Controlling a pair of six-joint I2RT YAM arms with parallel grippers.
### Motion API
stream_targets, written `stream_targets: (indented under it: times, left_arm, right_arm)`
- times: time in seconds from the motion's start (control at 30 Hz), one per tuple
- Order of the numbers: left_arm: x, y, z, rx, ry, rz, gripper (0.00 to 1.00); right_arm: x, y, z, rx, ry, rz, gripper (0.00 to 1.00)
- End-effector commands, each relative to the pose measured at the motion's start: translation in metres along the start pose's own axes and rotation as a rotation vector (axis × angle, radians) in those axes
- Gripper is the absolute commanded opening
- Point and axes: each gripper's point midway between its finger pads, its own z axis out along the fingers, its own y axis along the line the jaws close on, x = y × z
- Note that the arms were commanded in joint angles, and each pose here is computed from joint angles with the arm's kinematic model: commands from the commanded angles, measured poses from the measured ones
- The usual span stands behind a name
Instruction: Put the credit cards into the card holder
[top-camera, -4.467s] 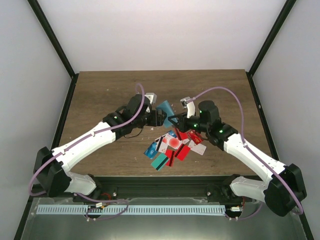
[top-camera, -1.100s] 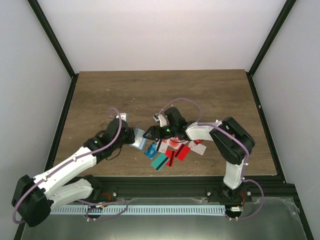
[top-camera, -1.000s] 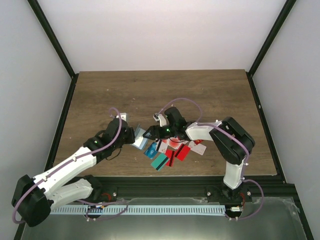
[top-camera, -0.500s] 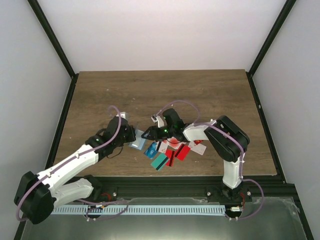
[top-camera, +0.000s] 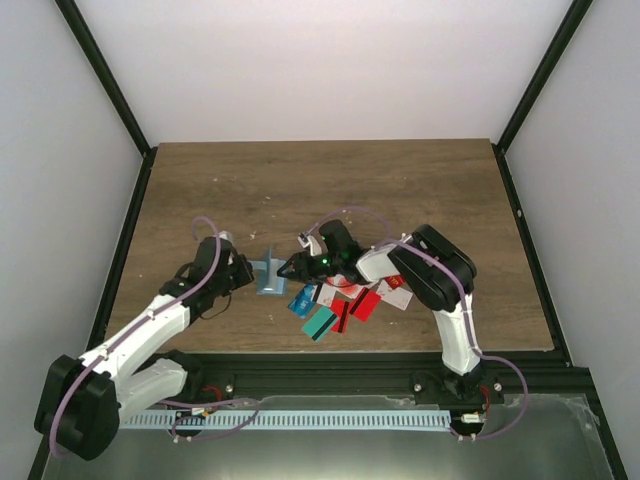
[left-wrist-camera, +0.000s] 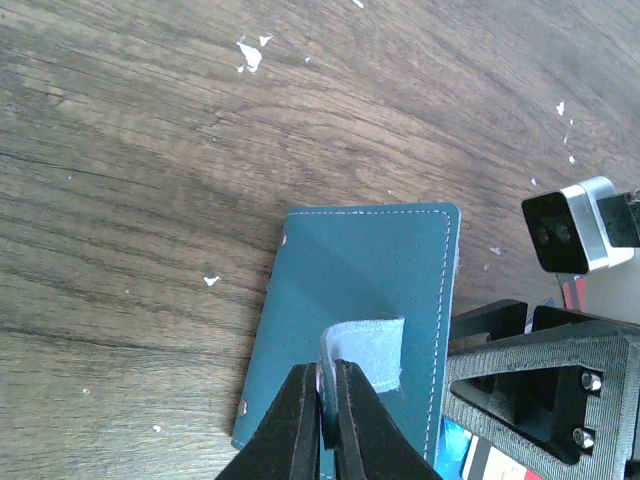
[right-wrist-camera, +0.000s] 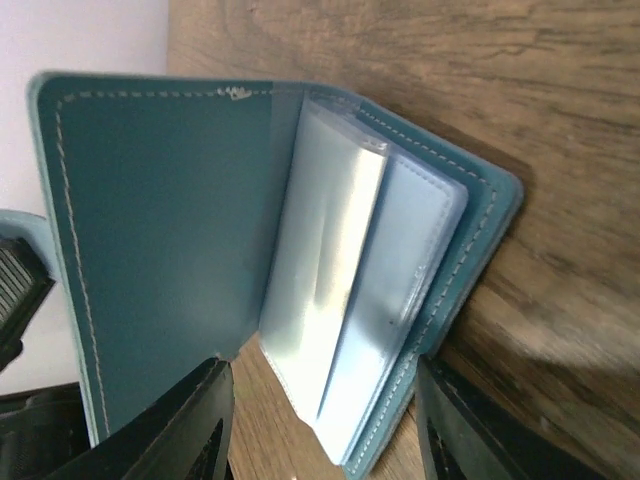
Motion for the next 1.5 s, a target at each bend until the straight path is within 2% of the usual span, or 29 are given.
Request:
stream_targets:
  times: [0.0,0.3,0.5,0.73,0.83,0.93,1.0,1.27,1.47]
  left_arm:
    - [0.003,0.006,0.003,0.014,0.023,-0.01,0.04]
    - [0.009,0.061,0.002,-0.17,0.036,-0.087,0.04]
    - [0.019,0.078,0.008,-0.205,0.054,-0.127,0.04]
    - [0.023,0.079,0.013,-0.191,0.068,-0.124,0.04]
    - [0.019,0.075,0.01,-0.173,0.055,-0.113,0.04]
    - [0.017,0.069,0.008,-0.141,0.048,-0.104,0.04]
    - [0.014,0.064,0.006,-0.116,0.04,-0.102,0.04]
    - [0.013,0.062,0.008,-0.109,0.043,-0.069,0.04]
    - [0.014,0.063,0.007,-0.112,0.044,-0.068,0.04]
  right_arm:
    - [-0.003,0.005,0.011,-0.028,0.009,0.018,0.51]
    - [-0.012,0.023,-0.002,0.002,-0.014,-0.036,0.51]
    - [-0.016,0.048,0.002,-0.024,0.0,-0.09,0.49]
    - [-0.024,0.059,0.007,0.003,-0.005,-0.125,0.48]
    - [-0.033,0.049,0.001,0.115,-0.048,-0.132,0.48]
    - [-0.043,0.036,-0.012,0.25,-0.103,-0.151,0.53]
    - [-0.048,0.038,-0.02,0.284,-0.13,-0.182,0.54]
    - [-0.044,0.084,-0.012,0.176,-0.077,-0.305,0.51]
    - [-0.04,0.07,0.009,0.145,-0.037,-0.26,0.51]
